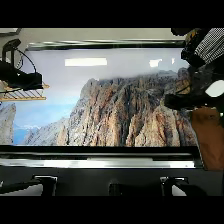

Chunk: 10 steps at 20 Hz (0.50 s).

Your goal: Fold the clothes and pants, and hang the long-sleeved shirts on hangers.

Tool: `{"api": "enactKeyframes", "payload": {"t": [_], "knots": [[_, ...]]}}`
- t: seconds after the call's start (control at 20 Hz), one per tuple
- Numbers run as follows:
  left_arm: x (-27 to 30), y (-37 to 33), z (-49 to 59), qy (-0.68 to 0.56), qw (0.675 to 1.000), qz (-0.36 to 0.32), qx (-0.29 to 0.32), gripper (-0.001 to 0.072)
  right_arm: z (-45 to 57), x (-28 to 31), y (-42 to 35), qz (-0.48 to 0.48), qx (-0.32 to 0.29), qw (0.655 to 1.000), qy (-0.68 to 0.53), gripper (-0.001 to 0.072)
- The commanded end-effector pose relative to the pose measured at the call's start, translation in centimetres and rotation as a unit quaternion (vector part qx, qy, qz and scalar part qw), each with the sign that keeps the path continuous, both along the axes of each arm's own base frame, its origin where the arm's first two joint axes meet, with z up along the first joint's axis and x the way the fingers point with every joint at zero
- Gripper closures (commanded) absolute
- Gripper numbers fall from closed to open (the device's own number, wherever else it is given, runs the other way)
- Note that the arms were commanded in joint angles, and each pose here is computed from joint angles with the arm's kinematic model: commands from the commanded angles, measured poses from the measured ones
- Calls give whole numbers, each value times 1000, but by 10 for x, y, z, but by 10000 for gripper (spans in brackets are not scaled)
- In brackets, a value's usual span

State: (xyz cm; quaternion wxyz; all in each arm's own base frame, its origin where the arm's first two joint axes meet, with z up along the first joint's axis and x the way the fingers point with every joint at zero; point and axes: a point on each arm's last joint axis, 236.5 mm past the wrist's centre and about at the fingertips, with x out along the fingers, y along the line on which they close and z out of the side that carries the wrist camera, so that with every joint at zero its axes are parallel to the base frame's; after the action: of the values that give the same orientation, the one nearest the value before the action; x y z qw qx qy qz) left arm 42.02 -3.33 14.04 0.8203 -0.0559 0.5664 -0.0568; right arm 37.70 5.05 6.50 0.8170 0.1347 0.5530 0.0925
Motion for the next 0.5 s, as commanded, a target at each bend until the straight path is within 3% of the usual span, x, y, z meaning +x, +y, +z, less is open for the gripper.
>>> {"api": "enactKeyframes", "payload": {"t": [0.0, 0.45], "knots": [[-3, 2, -17, 15, 1000, -5, 8, 693, 5, 0, 51, 60, -3, 998, -23, 685], [-2, 2, -22, 22, 1000, -5, 8, 693, 2, -2, 47, 61, -12, 998, -18, 679]]}}
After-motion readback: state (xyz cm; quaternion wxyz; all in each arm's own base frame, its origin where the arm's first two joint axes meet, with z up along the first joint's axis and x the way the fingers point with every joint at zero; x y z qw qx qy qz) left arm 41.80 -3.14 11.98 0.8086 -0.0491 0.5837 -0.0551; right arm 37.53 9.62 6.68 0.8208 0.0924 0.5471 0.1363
